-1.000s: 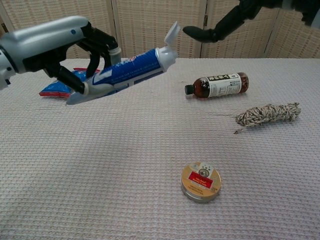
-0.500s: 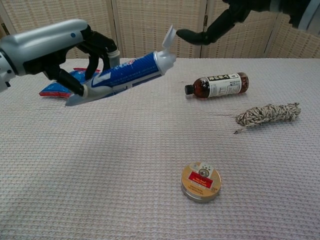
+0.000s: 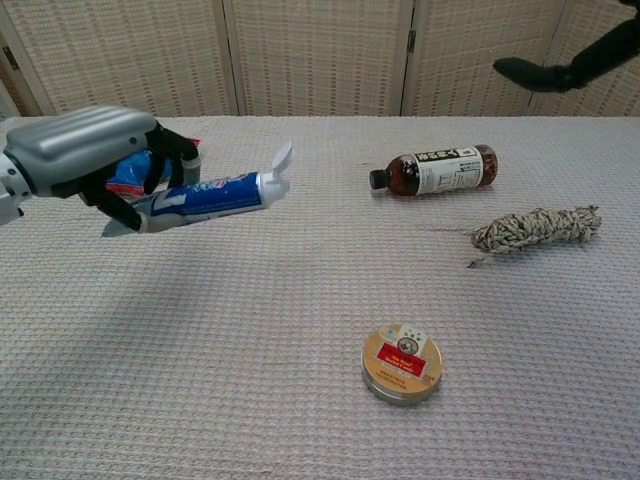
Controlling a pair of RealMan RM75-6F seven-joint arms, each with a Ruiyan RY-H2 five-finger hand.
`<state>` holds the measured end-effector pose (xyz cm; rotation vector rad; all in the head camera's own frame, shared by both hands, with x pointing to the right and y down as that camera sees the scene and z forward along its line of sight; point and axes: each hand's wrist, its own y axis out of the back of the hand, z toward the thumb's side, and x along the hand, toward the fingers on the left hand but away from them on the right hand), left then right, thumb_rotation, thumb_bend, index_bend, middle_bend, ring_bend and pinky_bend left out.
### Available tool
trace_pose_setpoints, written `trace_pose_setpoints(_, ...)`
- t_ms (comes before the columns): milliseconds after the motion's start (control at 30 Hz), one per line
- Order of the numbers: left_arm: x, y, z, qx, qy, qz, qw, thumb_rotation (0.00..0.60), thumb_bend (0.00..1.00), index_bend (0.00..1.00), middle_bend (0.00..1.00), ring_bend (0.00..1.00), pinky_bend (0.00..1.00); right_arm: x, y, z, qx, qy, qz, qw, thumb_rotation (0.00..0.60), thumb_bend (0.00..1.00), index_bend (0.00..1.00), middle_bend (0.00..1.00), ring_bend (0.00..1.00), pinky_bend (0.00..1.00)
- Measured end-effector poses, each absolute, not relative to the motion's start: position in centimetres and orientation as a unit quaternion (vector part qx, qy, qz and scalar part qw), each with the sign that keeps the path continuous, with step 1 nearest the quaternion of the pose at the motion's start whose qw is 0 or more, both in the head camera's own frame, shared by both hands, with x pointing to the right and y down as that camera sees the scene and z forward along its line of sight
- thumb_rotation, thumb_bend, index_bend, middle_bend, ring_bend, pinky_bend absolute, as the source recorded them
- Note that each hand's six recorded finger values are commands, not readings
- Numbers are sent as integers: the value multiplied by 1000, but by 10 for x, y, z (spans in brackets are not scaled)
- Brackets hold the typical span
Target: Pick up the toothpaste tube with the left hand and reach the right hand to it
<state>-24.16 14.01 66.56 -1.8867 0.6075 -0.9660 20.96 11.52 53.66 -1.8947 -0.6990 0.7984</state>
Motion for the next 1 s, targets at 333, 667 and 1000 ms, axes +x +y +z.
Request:
trace_pose_setpoints(333,-242,144,719,-738,206,-415,491,600,498,452,519,408,245,248,124,547,-761,-297,362,449,600,496,0,0,1,0)
trace_pose_setpoints(667,-244,153,741,-723,180,-448,495,600,457,217,342,294,206,280,126,553,-750,-318,388,431,600,496,0,0,1,0)
trace_pose_setpoints(1000,-286,146,698,-714,250,-465,460,600,456,220,340,292,180,324,135,552,-731,-315,437,419,600,497,0,0,0,0)
